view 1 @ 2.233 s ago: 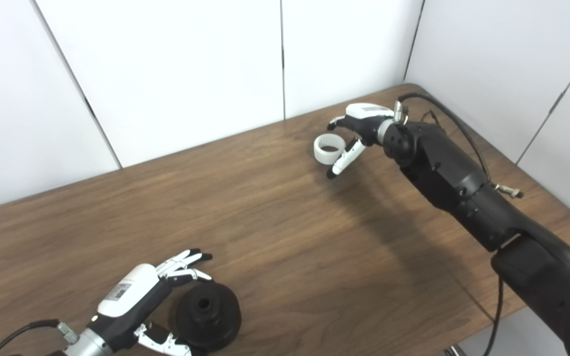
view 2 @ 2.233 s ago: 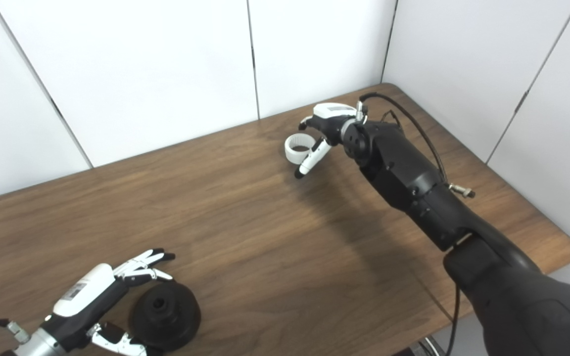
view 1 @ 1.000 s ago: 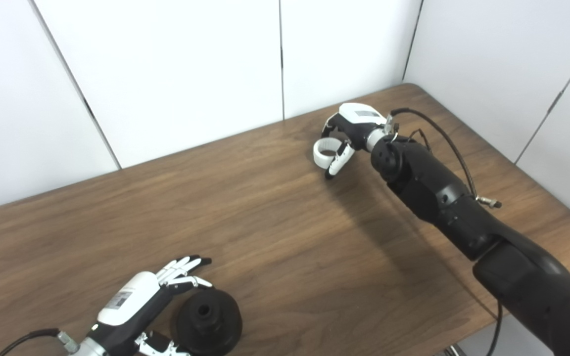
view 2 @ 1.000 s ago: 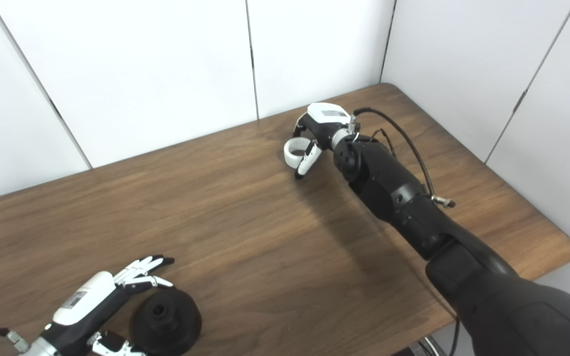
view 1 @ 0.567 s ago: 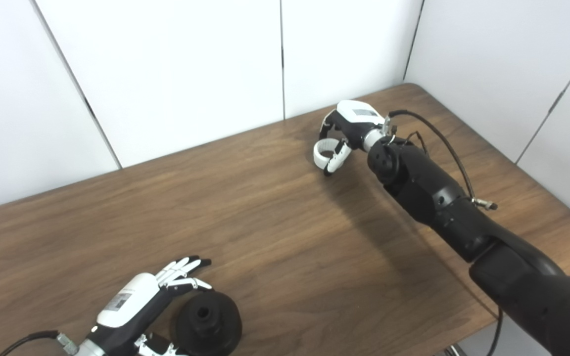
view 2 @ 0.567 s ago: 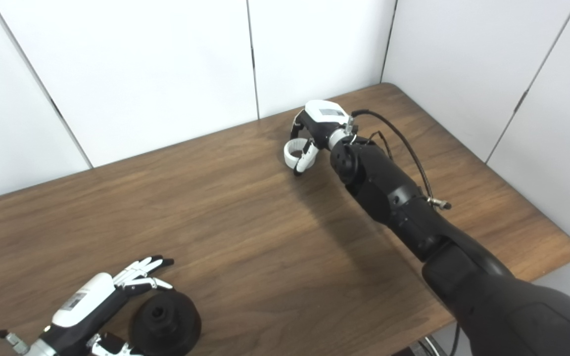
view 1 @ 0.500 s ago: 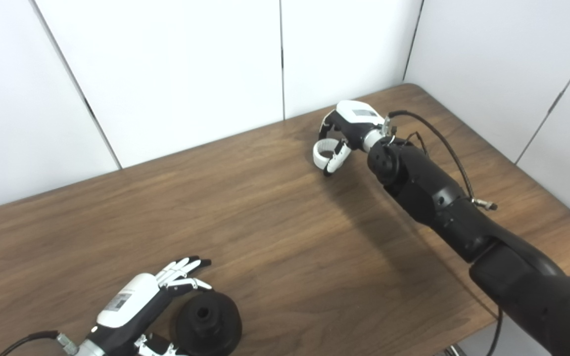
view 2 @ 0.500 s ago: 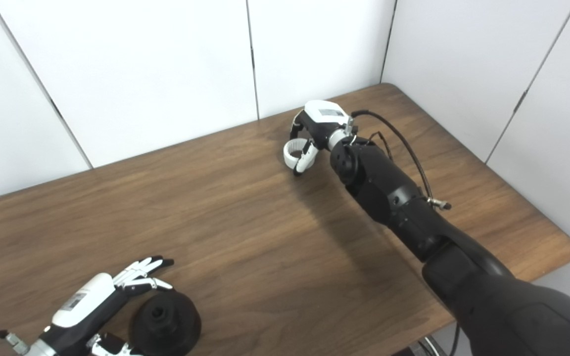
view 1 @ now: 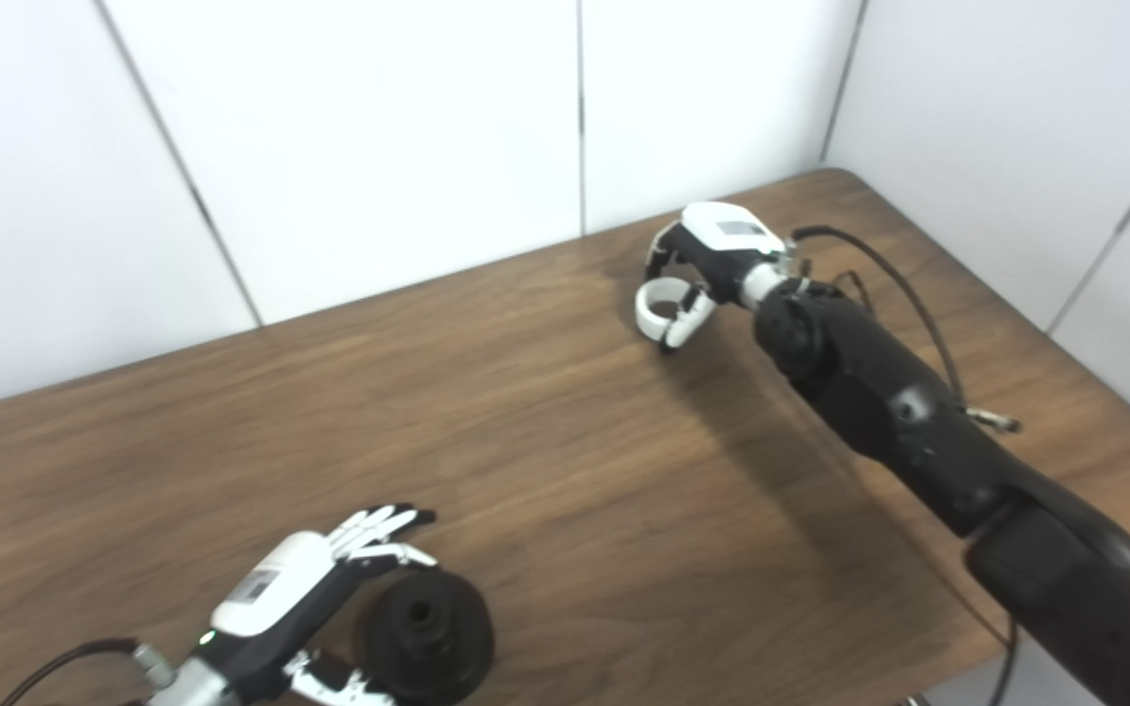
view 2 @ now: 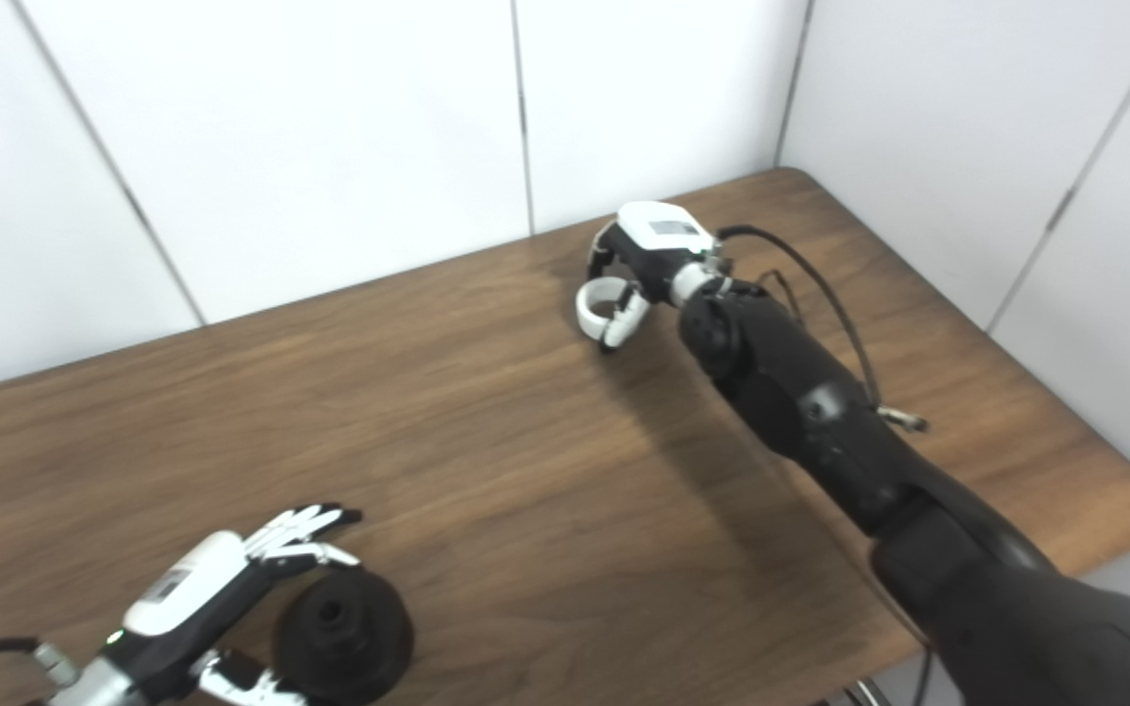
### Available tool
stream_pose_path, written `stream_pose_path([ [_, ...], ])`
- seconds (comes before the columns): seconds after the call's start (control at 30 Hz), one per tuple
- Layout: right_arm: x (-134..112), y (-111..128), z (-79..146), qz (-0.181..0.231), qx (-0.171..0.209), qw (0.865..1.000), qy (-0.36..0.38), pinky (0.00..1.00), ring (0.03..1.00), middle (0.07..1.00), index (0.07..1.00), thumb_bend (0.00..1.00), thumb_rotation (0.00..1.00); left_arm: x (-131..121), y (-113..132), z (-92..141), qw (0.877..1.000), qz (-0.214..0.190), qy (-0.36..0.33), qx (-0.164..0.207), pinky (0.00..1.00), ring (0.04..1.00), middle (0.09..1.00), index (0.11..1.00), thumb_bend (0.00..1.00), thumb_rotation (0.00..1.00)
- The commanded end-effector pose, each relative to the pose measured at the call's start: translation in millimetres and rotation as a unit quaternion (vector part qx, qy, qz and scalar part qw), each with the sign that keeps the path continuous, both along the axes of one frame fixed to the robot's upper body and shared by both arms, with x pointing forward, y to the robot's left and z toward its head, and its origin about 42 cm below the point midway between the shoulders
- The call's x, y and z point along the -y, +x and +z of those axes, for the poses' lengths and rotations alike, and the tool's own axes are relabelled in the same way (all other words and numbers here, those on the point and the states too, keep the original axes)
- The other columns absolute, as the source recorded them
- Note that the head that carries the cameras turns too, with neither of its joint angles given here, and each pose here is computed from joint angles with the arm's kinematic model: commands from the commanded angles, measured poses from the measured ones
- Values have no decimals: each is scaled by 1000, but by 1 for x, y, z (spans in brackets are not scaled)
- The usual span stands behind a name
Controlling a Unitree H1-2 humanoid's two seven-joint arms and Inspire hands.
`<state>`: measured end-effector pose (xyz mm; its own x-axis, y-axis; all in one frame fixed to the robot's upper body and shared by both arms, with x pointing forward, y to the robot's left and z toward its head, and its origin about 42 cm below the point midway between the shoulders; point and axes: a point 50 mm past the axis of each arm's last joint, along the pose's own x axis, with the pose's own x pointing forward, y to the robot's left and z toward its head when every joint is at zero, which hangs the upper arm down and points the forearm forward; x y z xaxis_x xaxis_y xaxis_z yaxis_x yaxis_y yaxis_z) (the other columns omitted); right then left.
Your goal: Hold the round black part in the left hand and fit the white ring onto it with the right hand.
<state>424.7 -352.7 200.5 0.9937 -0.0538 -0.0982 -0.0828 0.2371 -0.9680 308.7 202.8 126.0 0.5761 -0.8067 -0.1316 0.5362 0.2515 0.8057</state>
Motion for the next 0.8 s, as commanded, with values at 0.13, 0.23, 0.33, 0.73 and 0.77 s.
stream_pose_path([
  [0.13, 2, 0, 49, 37, 58, 998, -7, 661, 768, 750, 486, 513, 135, 0, -8, -20, 997, 2, 59, -58, 881, 988, 956, 489, 522, 71],
  [0.23, -3, -6, 55, 52, 63, 997, 0, 684, 770, 745, 486, 513, 134, 3, -8, -20, 997, 3, 56, -57, 867, 983, 951, 489, 522, 71],
  [0.33, -7, -10, 58, 70, 70, 995, 2, 683, 763, 737, 485, 515, 134, 5, -6, -20, 997, 3, 60, -58, 880, 986, 950, 489, 522, 72],
  [0.73, -23, -29, 66, 123, 78, 989, 26, 668, 742, 728, 485, 516, 135, 16, -4, -21, 997, 6, 59, -55, 850, 987, 954, 488, 521, 74],
  [0.77, -24, -31, 67, 129, 78, 988, 26, 663, 743, 730, 485, 516, 135, 17, -4, -21, 997, 7, 58, -56, 846, 987, 954, 488, 521, 74],
])
